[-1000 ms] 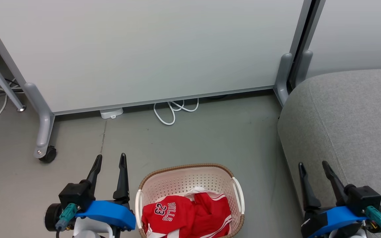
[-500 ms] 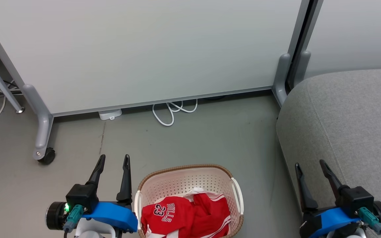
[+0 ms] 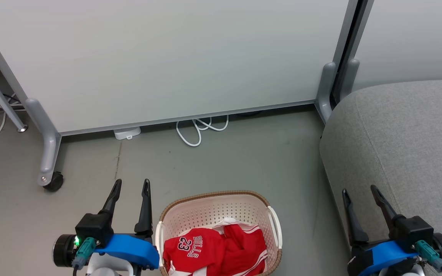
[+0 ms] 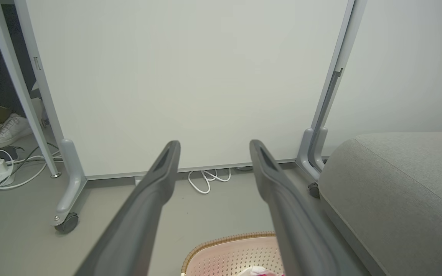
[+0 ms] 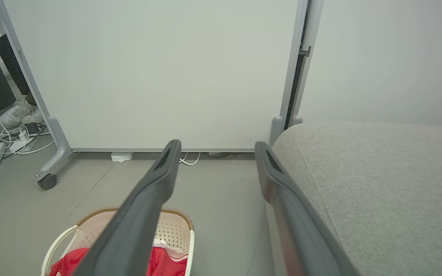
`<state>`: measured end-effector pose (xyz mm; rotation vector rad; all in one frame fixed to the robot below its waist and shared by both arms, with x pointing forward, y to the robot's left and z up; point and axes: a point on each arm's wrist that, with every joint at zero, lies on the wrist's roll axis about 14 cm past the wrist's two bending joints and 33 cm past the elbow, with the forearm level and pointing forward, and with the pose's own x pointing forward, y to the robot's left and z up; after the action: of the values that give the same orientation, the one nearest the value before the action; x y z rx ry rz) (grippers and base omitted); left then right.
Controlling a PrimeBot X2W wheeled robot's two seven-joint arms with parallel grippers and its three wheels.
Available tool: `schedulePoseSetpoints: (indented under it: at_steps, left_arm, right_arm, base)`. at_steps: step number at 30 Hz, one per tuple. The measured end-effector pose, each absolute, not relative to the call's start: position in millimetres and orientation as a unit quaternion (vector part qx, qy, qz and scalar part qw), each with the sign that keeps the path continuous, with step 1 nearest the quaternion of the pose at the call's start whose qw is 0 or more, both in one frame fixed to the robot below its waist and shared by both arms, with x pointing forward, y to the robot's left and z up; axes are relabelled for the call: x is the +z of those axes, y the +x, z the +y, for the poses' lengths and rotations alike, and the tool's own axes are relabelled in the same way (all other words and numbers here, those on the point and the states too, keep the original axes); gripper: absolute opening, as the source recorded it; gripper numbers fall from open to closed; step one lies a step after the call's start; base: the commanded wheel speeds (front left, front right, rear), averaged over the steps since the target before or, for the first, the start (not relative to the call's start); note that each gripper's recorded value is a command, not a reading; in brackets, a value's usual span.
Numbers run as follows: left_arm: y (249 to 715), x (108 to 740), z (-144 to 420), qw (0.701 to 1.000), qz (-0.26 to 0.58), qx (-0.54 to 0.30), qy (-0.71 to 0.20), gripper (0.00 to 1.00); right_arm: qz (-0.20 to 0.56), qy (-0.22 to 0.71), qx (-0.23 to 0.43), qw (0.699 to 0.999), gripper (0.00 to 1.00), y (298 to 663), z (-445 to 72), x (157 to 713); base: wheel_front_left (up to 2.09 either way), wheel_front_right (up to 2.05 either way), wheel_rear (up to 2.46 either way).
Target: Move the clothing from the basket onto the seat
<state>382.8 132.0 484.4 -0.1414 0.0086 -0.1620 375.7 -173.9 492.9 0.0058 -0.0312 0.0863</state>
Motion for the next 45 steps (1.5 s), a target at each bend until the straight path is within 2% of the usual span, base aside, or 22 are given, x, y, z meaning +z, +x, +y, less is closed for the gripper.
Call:
schedulePoseSetpoints:
  at_steps: [13,24,34,45]
  left_arm:
    - [390,464,118,0.992,0.035,-0.101,-0.060,1.00]
    - [416,400,86,0.979,0.125,-0.155,-0.046,1.00]
    - [426,306,52,0.941,0.257,-0.221,-0.017,1.00]
    - [439,216,39,0.896,0.381,-0.228,-0.007,1.00]
  right_arm:
    - [-0.007,0.006,0.040,0.999,1.00,375,-176,487]
    - [-0.013,-0.003,0.040,0.999,1.00,405,-180,490]
    - [0.015,0.004,0.035,0.999,1.00,430,-187,467]
    - [0.063,0.009,0.019,0.998,1.00,442,-201,426]
  base:
    - [0.00,0.00,0.00]
    - [0.00,0.00,0.00]
    - [0.00,0.00,0.00]
    - [0.00,0.00,0.00]
